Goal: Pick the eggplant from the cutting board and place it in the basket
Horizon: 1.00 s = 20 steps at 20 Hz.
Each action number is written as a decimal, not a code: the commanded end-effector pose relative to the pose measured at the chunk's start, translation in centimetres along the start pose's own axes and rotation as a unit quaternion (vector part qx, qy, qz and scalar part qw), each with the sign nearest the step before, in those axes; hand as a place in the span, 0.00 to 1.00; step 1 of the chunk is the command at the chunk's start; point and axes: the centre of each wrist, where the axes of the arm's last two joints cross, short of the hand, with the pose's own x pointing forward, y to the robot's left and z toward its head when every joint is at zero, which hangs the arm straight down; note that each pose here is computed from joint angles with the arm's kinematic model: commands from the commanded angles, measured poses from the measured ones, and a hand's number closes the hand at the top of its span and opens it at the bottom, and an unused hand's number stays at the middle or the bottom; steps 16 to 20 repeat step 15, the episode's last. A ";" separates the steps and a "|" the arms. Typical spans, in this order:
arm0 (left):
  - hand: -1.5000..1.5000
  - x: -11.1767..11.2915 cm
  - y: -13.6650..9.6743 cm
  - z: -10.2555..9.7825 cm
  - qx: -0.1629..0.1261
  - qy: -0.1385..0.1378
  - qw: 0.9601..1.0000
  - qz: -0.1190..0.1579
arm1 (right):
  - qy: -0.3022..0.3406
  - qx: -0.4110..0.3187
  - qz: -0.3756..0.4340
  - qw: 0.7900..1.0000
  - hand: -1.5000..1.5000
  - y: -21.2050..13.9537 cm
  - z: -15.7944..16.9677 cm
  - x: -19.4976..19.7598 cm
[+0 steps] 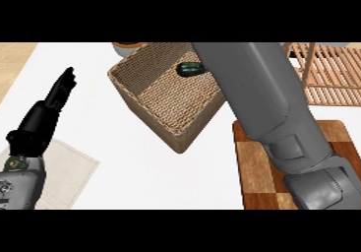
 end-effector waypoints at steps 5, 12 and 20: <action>0.50 -0.9 1.8 0.2 0.007 0.010 1.000 -0.005 | 0.021 -0.159 -0.207 0.965 0.00 -5.2 -0.2 -1.7; 0.50 -1.6 1.5 0.8 0.014 0.016 1.000 -0.002 | 0.067 -0.251 -0.291 0.921 0.00 -7.1 -0.8 -7.1; 0.50 -1.3 1.6 0.9 0.016 0.010 1.000 -0.006 | 0.072 -0.290 -0.307 0.904 0.00 -9.2 -0.3 -10.2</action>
